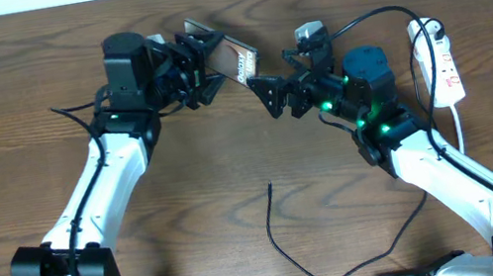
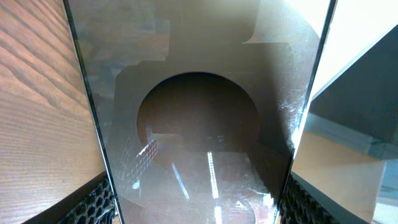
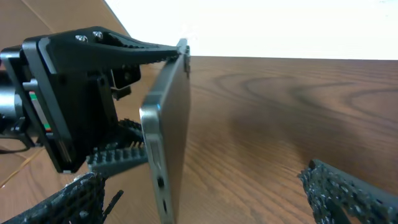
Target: Plug charger to phone and switch on socket
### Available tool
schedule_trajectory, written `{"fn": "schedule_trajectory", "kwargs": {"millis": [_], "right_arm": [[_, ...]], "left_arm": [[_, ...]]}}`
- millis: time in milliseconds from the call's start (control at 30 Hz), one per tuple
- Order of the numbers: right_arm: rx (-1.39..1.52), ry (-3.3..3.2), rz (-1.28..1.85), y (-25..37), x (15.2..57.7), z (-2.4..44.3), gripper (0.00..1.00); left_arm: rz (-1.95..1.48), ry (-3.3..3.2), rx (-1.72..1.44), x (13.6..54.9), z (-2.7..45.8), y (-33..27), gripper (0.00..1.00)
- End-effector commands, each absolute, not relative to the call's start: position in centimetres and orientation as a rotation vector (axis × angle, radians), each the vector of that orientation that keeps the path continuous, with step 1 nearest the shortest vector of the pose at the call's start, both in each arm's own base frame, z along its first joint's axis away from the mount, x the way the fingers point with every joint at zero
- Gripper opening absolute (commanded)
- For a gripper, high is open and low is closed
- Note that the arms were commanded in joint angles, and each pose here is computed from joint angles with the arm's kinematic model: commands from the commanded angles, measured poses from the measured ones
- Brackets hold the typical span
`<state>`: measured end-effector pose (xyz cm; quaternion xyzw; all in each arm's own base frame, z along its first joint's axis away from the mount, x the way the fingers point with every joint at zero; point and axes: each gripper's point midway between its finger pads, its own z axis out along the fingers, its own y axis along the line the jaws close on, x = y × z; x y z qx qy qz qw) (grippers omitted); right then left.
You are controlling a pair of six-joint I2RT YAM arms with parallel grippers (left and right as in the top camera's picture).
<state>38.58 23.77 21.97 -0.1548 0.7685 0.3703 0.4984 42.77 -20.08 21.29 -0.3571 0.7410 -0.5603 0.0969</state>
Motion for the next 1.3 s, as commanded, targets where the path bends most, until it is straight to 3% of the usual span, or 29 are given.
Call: {"fn": "schedule_trajectory", "kwargs": {"millis": [0,233,467,1133,1267], "right_arm": [[-0.365,1.857,0.902,24.2,38.8,22.3,0.99],[-0.366,1.861,0.903,24.2,38.8,22.2,0.99],[-0.364,1.872,0.902,24.2,38.7,22.0,0.91],[-0.368,1.877,0.904,24.3,38.6,21.9,0.37],[-0.368,1.876,0.903,24.3,38.6,21.9,0.31]], "left_arm": [[-1.706,2.176,-0.971,42.4,23.7,-21.5,0.07],[-1.722,2.207,-0.936,41.6,23.7,-23.0,0.07],[-1.749,2.225,-0.878,40.8,24.1,-24.7,0.07],[-1.78,2.237,-0.81,39.9,24.7,-26.5,0.07],[-1.784,2.245,-0.801,39.6,24.7,-26.9,0.07]]}}
